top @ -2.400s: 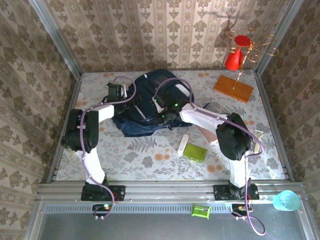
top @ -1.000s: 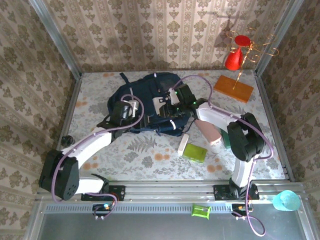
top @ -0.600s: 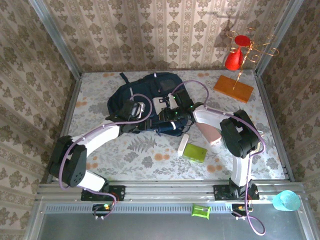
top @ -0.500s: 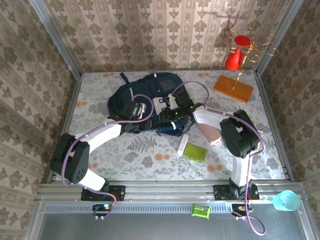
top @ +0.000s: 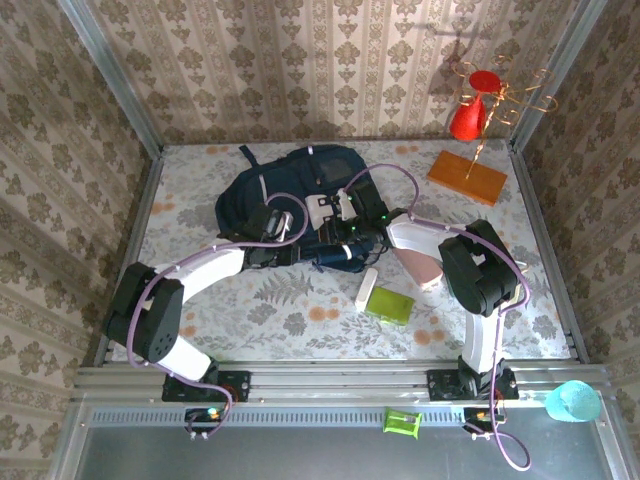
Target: Pack the student bag
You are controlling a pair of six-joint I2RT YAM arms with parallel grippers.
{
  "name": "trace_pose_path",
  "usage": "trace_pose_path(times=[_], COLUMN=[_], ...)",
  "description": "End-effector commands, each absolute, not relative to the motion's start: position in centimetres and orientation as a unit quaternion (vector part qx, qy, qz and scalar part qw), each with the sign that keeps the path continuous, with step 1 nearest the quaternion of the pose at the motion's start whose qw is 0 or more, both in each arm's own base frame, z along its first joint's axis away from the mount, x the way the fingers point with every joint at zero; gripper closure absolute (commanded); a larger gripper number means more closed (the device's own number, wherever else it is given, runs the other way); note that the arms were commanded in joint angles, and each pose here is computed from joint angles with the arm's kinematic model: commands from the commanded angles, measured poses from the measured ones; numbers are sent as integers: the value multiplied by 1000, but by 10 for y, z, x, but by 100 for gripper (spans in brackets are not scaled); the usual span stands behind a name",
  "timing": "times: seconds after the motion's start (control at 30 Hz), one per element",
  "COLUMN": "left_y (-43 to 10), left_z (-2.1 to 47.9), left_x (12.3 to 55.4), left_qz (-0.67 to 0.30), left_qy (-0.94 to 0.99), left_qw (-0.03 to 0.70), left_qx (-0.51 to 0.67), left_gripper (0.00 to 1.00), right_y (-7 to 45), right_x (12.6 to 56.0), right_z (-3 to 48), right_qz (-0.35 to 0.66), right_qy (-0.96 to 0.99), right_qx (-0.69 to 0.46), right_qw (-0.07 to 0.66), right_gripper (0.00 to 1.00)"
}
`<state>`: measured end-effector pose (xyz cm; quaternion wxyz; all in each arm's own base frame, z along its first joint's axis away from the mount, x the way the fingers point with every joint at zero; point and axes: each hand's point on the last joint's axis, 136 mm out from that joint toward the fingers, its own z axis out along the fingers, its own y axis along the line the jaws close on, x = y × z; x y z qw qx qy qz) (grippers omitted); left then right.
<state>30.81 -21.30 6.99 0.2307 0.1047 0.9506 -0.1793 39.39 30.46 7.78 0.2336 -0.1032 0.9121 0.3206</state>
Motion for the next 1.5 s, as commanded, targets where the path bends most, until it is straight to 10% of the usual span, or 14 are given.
trace_pose_path(times=[0.0,0.43,1.47], left_y=[-215,-212,-205], left_z=[62,72,106], left_x=[298,308,307], left_qz=[-195,-223,-301], left_qy=[953,939,892], left_qw=[208,249,318], left_qx=[97,76,110], left_gripper=[74,100,100], right_y=[300,284,366], right_x=[388,387,378], right_z=[69,96,100], right_qz=[310,270,155], right_qy=[920,917,770], right_qx=[-92,-125,-475], right_qw=[223,265,397], right_gripper=[59,58,54])
